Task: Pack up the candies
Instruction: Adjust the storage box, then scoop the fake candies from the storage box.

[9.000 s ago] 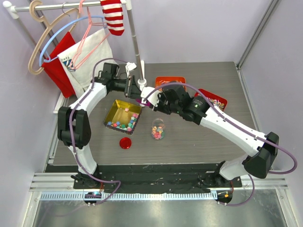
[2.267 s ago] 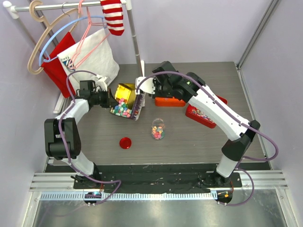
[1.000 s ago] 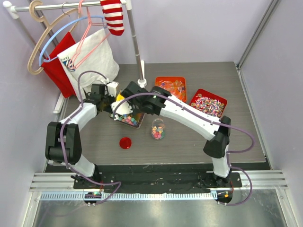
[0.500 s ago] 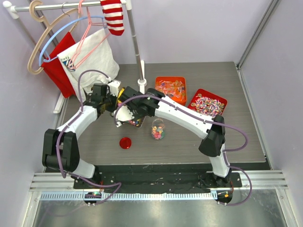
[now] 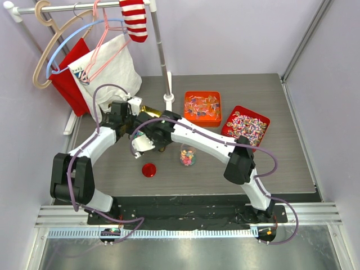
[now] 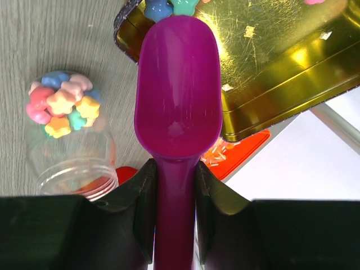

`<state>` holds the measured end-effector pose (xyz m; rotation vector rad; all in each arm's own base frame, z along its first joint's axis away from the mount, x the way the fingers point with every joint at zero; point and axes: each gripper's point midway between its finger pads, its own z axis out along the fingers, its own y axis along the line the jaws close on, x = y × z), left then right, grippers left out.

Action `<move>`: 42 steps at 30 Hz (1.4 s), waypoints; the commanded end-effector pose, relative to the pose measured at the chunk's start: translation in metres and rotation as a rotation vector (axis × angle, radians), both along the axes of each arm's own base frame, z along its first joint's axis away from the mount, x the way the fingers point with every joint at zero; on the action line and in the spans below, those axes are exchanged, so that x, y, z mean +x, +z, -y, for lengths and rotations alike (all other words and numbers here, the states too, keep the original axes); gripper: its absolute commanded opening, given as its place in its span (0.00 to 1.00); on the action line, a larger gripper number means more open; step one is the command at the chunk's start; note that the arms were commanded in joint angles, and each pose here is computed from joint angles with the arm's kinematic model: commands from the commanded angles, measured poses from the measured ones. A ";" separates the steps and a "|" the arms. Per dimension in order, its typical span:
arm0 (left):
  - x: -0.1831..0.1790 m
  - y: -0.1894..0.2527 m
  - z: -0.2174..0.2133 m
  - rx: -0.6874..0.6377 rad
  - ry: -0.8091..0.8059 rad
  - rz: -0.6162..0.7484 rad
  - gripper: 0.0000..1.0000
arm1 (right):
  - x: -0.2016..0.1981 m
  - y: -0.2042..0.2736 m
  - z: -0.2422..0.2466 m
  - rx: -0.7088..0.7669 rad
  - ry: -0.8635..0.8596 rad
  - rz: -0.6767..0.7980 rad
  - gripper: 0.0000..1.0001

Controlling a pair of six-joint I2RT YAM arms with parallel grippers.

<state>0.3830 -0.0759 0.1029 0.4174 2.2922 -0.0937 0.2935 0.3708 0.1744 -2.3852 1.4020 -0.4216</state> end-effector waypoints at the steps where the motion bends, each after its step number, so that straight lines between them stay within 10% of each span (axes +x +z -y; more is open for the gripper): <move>1: 0.021 0.050 0.009 -0.085 0.019 0.172 0.00 | 0.000 -0.005 -0.007 -0.013 -0.025 -0.011 0.01; 8: 0.017 0.043 0.008 -0.083 0.023 0.155 0.00 | 0.017 0.016 -0.014 0.032 -0.077 0.104 0.01; 42: 0.005 0.038 0.025 -0.195 0.014 0.065 0.00 | 0.012 -0.045 -0.067 0.386 -0.456 -0.212 0.01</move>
